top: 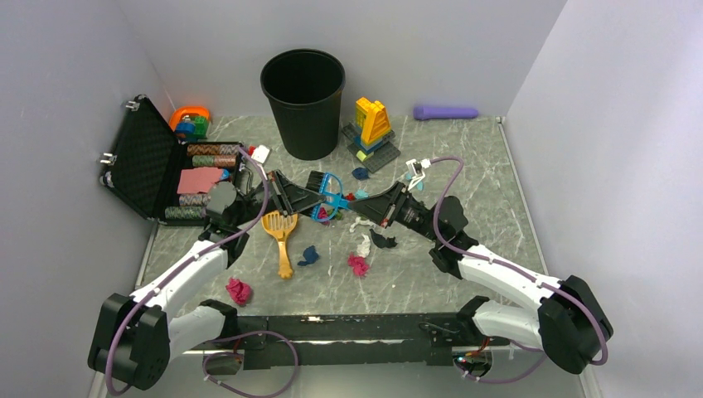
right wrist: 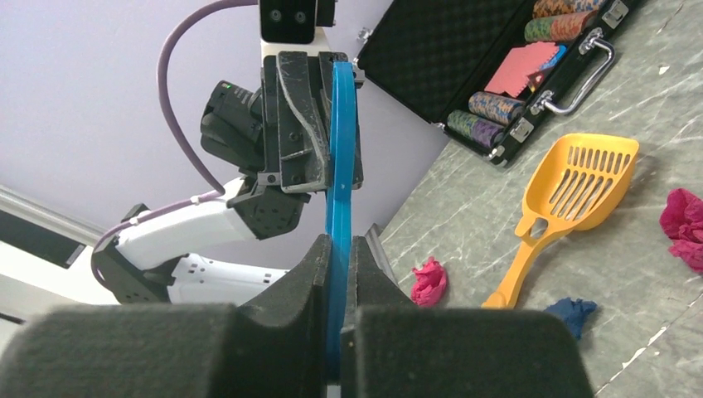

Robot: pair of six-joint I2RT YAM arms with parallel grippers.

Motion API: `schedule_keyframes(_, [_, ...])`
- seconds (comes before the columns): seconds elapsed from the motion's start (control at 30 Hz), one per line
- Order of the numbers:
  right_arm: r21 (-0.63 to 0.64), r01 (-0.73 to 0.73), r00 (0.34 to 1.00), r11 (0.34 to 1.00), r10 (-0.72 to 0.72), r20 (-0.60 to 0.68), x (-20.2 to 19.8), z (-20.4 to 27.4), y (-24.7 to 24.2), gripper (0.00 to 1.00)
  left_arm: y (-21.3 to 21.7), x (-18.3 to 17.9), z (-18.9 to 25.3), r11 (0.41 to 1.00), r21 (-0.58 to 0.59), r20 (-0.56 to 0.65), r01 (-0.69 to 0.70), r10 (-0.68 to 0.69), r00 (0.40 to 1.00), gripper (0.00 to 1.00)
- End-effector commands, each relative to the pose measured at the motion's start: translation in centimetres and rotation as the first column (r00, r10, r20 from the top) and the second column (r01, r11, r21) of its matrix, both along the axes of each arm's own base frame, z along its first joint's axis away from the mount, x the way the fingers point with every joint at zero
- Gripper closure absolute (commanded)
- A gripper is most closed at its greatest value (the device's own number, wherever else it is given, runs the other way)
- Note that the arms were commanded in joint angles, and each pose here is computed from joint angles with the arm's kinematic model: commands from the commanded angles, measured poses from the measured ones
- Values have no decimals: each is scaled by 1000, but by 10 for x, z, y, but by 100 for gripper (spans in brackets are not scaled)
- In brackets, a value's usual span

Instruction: Sweep away the paper scraps from the table

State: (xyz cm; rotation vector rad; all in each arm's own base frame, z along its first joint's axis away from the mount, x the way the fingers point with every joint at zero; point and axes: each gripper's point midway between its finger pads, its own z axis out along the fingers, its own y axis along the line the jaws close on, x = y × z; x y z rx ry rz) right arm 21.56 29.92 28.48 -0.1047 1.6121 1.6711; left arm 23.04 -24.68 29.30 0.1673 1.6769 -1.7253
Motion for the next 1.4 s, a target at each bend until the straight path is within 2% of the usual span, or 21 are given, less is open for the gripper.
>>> schedule_keyframes(0.0, [28, 1, 999, 1000, -2, 53, 0, 18, 0, 100, 0, -9, 8, 1000, -12, 64, 25, -24, 998, 100])
schedule_keyframes(0.07, [19, 7, 999, 1000, -8, 48, 1, 17, 0, 100, 0, -9, 7, 1000, -7, 65, 21, -21, 998, 96])
schedule_keyframes(0.13, [0, 18, 999, 1000, -18, 43, 2, 14, -1, 100, 1, -7, 4, 1000, 13, 53, 4, -4, 999, 81])
schedule_keyframes(0.27, [-118, 58, 998, 991, -60, -10, 12, -6, -1, 100, 12, 4, -9, 987, 128, 38, -100, 96, 995, 32])
schedule_keyframes(0.33, [-186, 79, 996, 979, -86, -28, 16, -17, -4, 100, 25, 13, -21, 952, 248, 27, -181, 180, 983, 11])
schedule_keyframes(0.37, [-218, 92, 994, 972, -102, -36, 19, -23, -5, 100, 38, 21, -25, 911, 319, 41, -260, 261, 964, 2])
schedule_keyframes(0.47, [-322, 97, 991, 942, -121, -54, 26, -39, -6, 100, 85, 34, -33, 725, 535, 87, -435, 464, 881, 1])
schedule_keyframes(0.57, [-412, 35, 991, 910, -83, -100, 31, -56, 5, 100, 131, 30, -46, 511, 706, 95, -491, 618, 780, 1])
schedule_keyframes(0.67, [-451, -73, 991, 890, 12, -136, 27, -62, 33, 100, 161, 23, -50, 368, 785, 111, -498, 708, 698, 1])
schedule_keyframes(0.8, [-470, -196, 980, 861, 151, -132, 9, -56, 84, 100, 193, 14, -57, 216, 847, 146, -486, 785, 602, 1])
schedule_keyframes(0.87, [-480, -231, 973, 846, 189, -136, 1, -57, 101, 100, 196, 10, -62, 195, 864, 151, -465, 780, 607, 1])
schedule_keyframes(0.97, [-497, -201, 978, 844, 147, -146, 2, -62, 98, 100, 182, 8, -80, 253, 878, 95, -406, 740, 666, 3])
schedule_keyframes(1.0, [-516, -152, 986, 843, 93, -140, 8, -64, 90, 100, 175, 7, -89, 286, 883, 53, -372, 726, 685, 4])
schedule_keyframes(1.07, [-599, -29, 990, 800, -58, -126, 23, -75, 62, 100, 160, 4, -108, 347, 880, -18, -324, 707, 707, 7])
schedule_keyframes(1.13, [-673, 85, 973, 735, -206, -102, 36, -82, 30, 100, 148, -1, -132, 367, 880, -48, -303, 703, 710, 8])
schedule_keyframes(1.23, [-733, 186, 928, 655, -363, -89, 48, -92, -17, 100, 129, -5, -152, 347, 879, -8, -326, 695, 719, 8])
schedule_keyframes(1.3, [-741, 217, 901, 636, -422, -98, 50, -97, -42, 100, 119, -8, -162, 310, 887, 36, -341, 691, 722, 9])
schedule_keyframes(1.37, [-733, 244, 881, 635, -462, -107, 51, -99, -61, 100, 115, -8, -172, 249, 894, 97, -372, 703, 705, 9])
